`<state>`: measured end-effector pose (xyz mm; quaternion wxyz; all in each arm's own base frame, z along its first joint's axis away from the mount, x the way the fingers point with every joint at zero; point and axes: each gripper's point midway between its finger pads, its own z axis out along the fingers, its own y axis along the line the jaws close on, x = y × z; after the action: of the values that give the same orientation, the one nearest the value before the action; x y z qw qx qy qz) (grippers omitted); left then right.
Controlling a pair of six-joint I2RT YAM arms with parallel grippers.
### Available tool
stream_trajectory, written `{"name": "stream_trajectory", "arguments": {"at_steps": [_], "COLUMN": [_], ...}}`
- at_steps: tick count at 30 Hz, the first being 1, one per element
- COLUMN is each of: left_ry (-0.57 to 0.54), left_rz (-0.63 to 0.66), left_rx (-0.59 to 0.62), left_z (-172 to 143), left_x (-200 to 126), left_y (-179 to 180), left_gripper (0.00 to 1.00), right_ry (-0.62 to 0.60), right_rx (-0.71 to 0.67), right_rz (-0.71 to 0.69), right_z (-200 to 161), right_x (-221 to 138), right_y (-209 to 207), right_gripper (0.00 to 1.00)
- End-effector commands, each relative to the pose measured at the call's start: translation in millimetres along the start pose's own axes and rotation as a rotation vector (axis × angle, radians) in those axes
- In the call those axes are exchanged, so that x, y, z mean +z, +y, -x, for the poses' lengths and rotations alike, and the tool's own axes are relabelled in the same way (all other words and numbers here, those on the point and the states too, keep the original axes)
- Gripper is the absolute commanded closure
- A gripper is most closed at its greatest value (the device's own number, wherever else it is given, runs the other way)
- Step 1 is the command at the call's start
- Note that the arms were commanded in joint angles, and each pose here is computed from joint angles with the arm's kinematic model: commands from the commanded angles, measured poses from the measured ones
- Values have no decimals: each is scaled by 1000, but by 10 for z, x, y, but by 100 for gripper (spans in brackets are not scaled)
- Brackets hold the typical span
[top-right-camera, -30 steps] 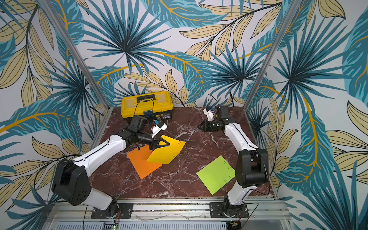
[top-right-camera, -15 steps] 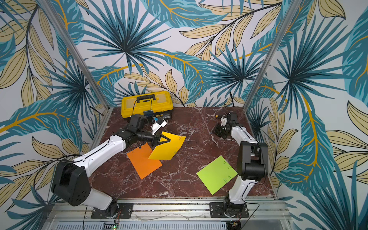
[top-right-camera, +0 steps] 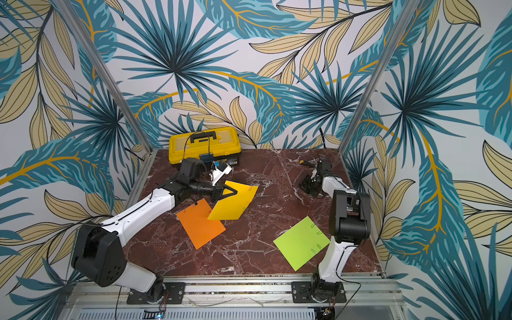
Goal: Unclip the paperclips from the documents
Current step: Place the paper clip at the center of the board.
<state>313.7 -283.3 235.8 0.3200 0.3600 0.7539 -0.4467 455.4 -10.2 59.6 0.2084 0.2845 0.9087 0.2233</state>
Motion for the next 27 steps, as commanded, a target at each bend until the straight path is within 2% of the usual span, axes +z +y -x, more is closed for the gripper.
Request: {"name": "stream_trajectory", "arguments": {"at_steps": [1, 16, 27], "left_ry": [-21, -40, -37], "left_rz": [13, 19, -2], "left_rx": [17, 23, 9], "left_z": [57, 98, 90], "left_x": [-27, -19, 20], "left_y": [-23, -9, -6], "left_gripper": [100, 100, 100], "right_ry": [20, 52, 91], "right_rx": [29, 21, -59], "right_rz": [-42, -108, -67], "right_z": [-26, -98, -213], "right_x": [46, 31, -159], "right_y": [-120, -241, -114], "right_gripper": [95, 80, 70]}}
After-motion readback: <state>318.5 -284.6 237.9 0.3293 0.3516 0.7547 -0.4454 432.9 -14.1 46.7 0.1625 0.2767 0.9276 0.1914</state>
